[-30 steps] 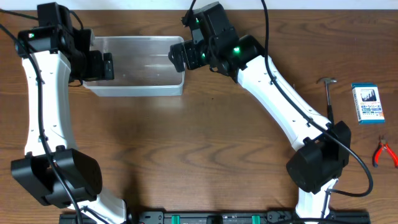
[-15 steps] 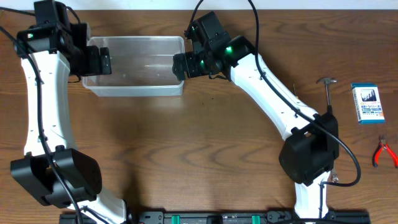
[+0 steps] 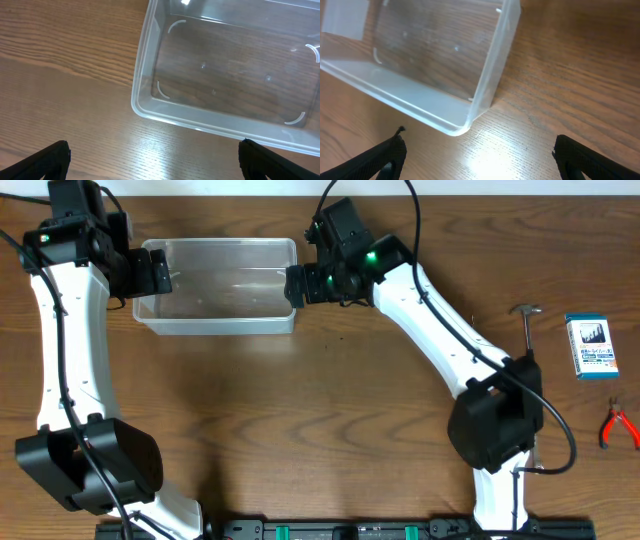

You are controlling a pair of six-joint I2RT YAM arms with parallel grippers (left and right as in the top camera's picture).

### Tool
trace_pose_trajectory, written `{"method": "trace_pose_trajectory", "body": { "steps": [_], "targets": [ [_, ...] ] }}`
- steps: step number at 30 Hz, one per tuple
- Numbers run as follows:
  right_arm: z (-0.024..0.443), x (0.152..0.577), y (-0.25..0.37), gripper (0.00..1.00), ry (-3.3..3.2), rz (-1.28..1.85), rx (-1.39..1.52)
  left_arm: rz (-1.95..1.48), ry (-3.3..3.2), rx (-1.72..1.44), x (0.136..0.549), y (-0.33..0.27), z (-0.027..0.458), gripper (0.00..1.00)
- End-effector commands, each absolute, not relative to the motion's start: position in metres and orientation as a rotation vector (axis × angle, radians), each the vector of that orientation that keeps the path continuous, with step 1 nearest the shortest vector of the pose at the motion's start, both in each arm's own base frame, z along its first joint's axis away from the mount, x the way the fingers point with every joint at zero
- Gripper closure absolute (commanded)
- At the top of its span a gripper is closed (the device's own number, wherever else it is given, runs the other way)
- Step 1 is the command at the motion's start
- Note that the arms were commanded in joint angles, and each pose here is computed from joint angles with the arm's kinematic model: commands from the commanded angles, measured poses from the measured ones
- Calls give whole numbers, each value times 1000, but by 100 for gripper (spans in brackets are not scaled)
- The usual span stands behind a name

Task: Pack container

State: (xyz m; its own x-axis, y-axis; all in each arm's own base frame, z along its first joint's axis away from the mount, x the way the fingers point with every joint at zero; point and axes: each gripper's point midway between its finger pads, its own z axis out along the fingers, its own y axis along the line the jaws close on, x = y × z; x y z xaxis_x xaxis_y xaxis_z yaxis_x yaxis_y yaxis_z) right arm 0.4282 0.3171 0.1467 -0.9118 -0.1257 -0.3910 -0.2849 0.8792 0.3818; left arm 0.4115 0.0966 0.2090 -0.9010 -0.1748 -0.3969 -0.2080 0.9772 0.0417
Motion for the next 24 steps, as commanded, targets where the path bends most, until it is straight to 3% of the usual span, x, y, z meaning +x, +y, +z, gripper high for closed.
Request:
{"method": "trace_pose_trajectory", "body": {
  "steps": [1, 12, 24],
  "targets": [
    [141, 434, 318, 5, 2703, 639, -276, 73, 2763, -270, 415, 94, 194, 2],
    [142, 431, 318, 6, 2715, 667, -279, 8, 2886, -248, 422, 95, 142, 2],
    [141, 430, 317, 5, 2723, 663, -276, 1, 2879, -337, 429, 103, 130, 2]
  ]
}}
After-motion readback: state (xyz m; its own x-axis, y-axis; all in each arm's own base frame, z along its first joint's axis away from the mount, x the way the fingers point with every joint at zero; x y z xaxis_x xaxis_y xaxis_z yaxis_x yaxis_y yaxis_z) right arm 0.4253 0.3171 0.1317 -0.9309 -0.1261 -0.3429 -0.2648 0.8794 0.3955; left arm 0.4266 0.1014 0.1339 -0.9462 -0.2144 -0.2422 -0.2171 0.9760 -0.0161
